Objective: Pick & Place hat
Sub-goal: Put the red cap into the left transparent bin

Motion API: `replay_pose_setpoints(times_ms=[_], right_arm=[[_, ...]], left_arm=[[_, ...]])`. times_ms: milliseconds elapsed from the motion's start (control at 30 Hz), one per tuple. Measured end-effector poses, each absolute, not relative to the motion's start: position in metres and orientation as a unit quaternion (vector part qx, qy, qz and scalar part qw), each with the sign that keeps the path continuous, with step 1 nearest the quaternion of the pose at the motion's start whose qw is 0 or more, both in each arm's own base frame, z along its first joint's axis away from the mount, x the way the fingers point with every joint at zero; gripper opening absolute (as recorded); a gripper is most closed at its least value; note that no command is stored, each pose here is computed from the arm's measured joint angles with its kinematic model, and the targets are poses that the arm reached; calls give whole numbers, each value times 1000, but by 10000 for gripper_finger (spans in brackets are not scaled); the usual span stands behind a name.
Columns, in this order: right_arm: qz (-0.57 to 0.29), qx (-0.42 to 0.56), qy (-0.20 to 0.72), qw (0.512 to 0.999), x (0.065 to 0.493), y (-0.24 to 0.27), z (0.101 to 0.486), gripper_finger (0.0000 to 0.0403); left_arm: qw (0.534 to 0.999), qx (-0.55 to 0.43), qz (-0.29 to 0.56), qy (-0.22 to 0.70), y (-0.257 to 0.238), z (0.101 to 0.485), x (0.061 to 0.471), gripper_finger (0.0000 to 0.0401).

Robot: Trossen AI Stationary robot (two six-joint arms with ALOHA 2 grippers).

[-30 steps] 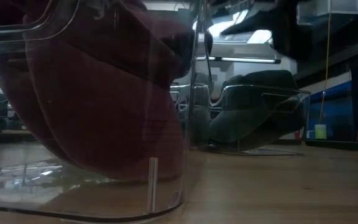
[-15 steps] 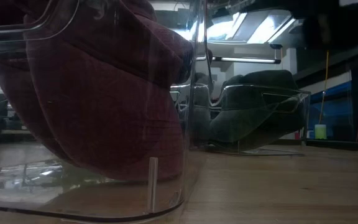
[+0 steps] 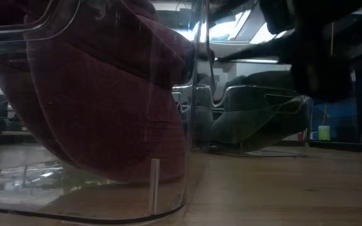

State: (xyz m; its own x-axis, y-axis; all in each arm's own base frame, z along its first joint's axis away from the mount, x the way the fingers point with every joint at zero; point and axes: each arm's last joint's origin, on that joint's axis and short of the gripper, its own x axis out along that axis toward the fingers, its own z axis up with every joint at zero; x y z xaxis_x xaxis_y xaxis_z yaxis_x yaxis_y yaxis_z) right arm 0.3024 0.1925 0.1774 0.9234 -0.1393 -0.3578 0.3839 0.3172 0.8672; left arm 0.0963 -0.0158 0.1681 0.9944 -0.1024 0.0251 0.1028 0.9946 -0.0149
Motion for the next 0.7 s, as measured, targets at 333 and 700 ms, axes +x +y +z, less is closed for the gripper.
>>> replay_pose_setpoints(times_ms=[333,700], right_arm=[[-189,537,83,818,312,177,169,171],[-187,544,64,815,314,177,172,142]], left_arm=[[999,-8,-51,-12,-16,168,96,209],[999,-8,-51,-12,-16,168,96,208]])
